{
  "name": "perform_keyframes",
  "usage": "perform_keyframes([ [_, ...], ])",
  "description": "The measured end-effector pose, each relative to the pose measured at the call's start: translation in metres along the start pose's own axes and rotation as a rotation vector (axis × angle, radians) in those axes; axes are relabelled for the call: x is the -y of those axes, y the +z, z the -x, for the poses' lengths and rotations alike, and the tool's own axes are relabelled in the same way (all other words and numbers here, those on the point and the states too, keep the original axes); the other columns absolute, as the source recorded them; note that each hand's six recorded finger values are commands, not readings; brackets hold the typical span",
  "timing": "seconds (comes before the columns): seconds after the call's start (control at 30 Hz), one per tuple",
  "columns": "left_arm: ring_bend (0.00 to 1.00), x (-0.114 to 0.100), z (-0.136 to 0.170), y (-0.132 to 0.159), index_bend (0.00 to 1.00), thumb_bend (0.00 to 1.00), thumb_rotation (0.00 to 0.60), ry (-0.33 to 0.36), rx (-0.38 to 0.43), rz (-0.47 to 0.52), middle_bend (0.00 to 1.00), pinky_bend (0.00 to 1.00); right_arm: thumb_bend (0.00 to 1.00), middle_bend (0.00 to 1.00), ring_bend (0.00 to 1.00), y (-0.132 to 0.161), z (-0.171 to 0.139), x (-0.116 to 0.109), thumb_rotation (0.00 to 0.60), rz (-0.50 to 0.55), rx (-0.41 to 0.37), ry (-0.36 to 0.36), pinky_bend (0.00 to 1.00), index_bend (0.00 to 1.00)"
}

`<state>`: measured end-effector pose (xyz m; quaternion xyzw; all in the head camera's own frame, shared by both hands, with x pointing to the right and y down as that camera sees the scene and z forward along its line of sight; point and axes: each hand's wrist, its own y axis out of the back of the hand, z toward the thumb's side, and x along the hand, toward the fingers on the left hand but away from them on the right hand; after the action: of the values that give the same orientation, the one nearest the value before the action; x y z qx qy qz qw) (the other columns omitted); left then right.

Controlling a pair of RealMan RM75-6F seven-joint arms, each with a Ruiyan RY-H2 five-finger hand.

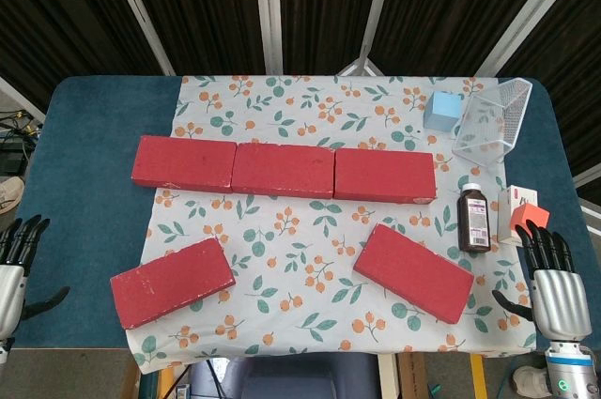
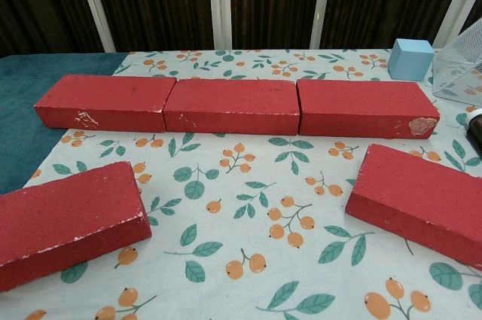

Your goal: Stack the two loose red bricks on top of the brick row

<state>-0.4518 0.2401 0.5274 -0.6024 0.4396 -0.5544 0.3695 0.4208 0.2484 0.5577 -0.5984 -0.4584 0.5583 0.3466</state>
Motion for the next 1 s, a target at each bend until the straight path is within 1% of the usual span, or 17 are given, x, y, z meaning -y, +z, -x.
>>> perform_keyframes([
  [0.23,0.00,-0.004,0.002,-0.001,0.06,0.00,0.600,0.019,-0.005,0.006,0.06,0.10,0.05,0.02,0.00,0.002,-0.001,0.003,0.600,0.032,0.012,0.019,0.00,0.00],
  [0.37,0.00,-0.004,0.001,-0.002,0.06,0.00,0.600,0.017,-0.012,0.005,0.06,0.10,0.05,0.02,0.00,0.001,-0.004,0.003,0.600,0.065,0.031,0.034,0.00,0.00],
  [0.57,0.00,-0.003,-0.002,-0.003,0.06,0.00,0.600,0.018,-0.020,0.005,0.06,0.10,0.05,0.02,0.00,0.006,-0.008,0.009,0.600,0.142,0.033,0.080,0.00,0.00],
  [0.67,0.00,-0.001,-0.002,-0.003,0.06,0.00,0.600,0.010,-0.023,0.008,0.06,0.10,0.05,0.02,0.00,0.009,-0.008,0.014,0.600,0.204,0.040,0.109,0.00,0.00],
  [0.73,0.00,-0.003,-0.002,-0.002,0.06,0.00,0.600,0.017,-0.020,0.012,0.06,0.10,0.05,0.02,0.00,0.012,-0.009,0.018,0.600,0.252,0.056,0.127,0.00,0.00],
  [0.83,0.00,-0.003,-0.001,-0.001,0.06,0.00,0.600,0.020,-0.014,0.012,0.06,0.10,0.05,0.02,0.00,0.015,-0.007,0.024,0.600,0.292,0.087,0.152,0.00,0.00],
  [0.9,0.00,-0.001,-0.002,-0.001,0.06,0.00,0.600,0.013,-0.016,0.008,0.06,0.10,0.05,0.02,0.00,0.017,-0.004,0.026,0.600,0.299,0.109,0.168,0.00,0.00],
  [1.0,0.00,0.001,-0.004,-0.002,0.06,0.00,0.600,0.002,-0.019,0.004,0.06,0.10,0.05,0.02,0.00,0.022,0.002,0.028,0.600,0.281,0.133,0.185,0.00,0.00],
])
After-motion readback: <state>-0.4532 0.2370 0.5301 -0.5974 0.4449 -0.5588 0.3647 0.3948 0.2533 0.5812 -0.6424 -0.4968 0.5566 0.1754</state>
